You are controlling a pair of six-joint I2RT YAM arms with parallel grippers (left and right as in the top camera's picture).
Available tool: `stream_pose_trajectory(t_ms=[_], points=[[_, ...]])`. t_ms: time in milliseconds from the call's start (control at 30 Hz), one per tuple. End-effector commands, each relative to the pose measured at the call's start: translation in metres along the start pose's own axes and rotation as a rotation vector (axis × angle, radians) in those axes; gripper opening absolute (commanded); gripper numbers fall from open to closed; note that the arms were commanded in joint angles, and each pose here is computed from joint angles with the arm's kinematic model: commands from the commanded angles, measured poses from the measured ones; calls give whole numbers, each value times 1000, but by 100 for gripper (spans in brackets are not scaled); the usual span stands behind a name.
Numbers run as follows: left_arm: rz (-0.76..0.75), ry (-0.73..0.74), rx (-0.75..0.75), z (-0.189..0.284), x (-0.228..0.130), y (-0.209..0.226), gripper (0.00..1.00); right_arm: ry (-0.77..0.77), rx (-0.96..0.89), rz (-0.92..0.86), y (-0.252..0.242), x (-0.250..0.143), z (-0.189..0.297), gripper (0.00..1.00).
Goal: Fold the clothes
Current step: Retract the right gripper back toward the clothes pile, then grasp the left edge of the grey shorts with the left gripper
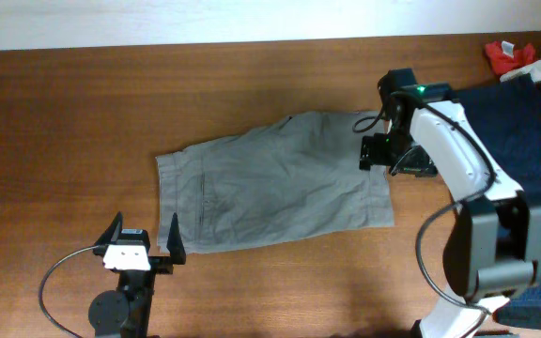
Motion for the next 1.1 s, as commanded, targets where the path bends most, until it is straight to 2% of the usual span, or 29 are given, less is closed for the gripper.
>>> stream_pose_trajectory(t_ms=[0, 100, 233, 467, 567, 633, 700, 767, 867, 933, 1000, 1067], points=[[-18, 5, -6, 0, -2, 0, 99, -179, -23, -151, -41, 9, 56, 98], [-18, 5, -6, 0, -2, 0, 99, -199, -55, -268, -85, 6, 63, 98], [-18, 4, -3, 0, -1, 0, 99, -182, -68, -355, -117, 1, 57, 98], [-17, 9, -33, 0, -2, -4, 99, -174, -77, -415, -138, -5, 55, 98], [43, 38, -266, 5, -2, -32, 99, -174, -77, -415, -138, -5, 55, 98], [68, 123, -584, 21, -10, -68, 99, -174, -76, -415, -138, -5, 55, 99], [64, 190, -821, 41, -16, -89, 99, -174, -77, -415, -138, -5, 55, 98], [58, 186, -914, 50, -10, -98, 99, -174, -77, -415, -138, -5, 55, 98], [70, 90, -909, 52, 19, -102, 99, -174, -77, -415, -138, -5, 55, 98], [58, -45, -810, 54, 63, -102, 99, -174, -77, -415, -138, -5, 55, 98], [45, -76, -724, 52, 84, -99, 99, -174, -77, -415, -138, -5, 55, 98], [18, -39, -607, 46, 99, -93, 99, -174, -77, -415, -138, -5, 55, 98]])
Point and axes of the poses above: each gripper's point midway between its finger pads, its own z axis back along the fingers, its own y axis along the line the jaws close on, x = y × z, the point moved 5 cm from there along z, back along the fingers, and after that the axes turned 13 degrees about z, right-handed, at the moved point
